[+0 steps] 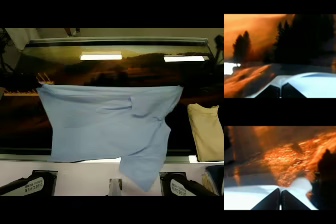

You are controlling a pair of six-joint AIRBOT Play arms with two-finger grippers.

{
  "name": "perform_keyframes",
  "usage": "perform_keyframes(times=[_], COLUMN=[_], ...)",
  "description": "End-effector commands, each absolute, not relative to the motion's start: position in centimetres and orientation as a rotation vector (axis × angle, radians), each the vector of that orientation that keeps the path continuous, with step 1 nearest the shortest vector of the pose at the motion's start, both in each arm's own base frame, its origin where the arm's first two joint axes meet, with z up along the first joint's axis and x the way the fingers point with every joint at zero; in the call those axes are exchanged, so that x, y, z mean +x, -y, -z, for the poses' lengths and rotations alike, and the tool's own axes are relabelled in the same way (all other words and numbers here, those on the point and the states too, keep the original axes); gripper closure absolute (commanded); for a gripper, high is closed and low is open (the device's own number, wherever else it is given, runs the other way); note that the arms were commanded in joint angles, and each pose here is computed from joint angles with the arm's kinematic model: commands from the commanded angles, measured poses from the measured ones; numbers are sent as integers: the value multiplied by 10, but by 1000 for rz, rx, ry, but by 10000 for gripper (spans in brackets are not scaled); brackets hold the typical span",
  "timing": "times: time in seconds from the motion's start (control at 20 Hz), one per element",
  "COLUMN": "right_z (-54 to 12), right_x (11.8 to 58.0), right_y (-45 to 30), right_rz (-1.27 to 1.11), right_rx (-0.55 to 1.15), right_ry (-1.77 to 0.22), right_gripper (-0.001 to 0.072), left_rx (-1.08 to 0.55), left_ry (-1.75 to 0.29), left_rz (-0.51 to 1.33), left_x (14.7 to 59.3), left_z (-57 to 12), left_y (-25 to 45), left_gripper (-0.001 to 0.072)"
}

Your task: Fold the shirts.

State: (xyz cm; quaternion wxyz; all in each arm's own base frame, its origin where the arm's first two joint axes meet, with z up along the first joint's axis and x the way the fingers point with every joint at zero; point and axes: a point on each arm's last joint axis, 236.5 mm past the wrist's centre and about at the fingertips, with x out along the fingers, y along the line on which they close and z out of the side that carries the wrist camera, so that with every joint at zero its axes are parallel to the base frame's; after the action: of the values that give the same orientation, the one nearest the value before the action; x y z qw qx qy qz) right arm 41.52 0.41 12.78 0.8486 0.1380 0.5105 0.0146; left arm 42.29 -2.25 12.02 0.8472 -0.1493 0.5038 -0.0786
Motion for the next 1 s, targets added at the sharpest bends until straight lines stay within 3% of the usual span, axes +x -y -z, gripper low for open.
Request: perform_keyframes(times=[0.0,0.25,0.4,0.5,0.65,0.8,0.95], right_z=[-49,-68,-83,-66,-14,9,13], right_x=[466,557,576,573,555,531,486], right_y=[-28,2,21,22,7,-3,9], right_rz=[-16,121,148,158,167,142,57], right_rx=[375,585,618,606,593,529,229], right_ry=[-1104,-716,-592,-644,-834,-975,-1151], right_gripper=[685,685,685,685,685,685,684], left_rx=[-407,-420,-509,-585,-585,-415,-198], left_ry=[-1126,-919,-798,-792,-961,-1138,-1341], left_rz=[94,43,0,7,55,197,282], left_x=[460,528,560,570,555,517,460], left_z=[-50,-59,-63,-50,1,22,23], left_y=[23,5,-2,6,35,50,33], left_gripper=[673,673,673,672,672,673,673])
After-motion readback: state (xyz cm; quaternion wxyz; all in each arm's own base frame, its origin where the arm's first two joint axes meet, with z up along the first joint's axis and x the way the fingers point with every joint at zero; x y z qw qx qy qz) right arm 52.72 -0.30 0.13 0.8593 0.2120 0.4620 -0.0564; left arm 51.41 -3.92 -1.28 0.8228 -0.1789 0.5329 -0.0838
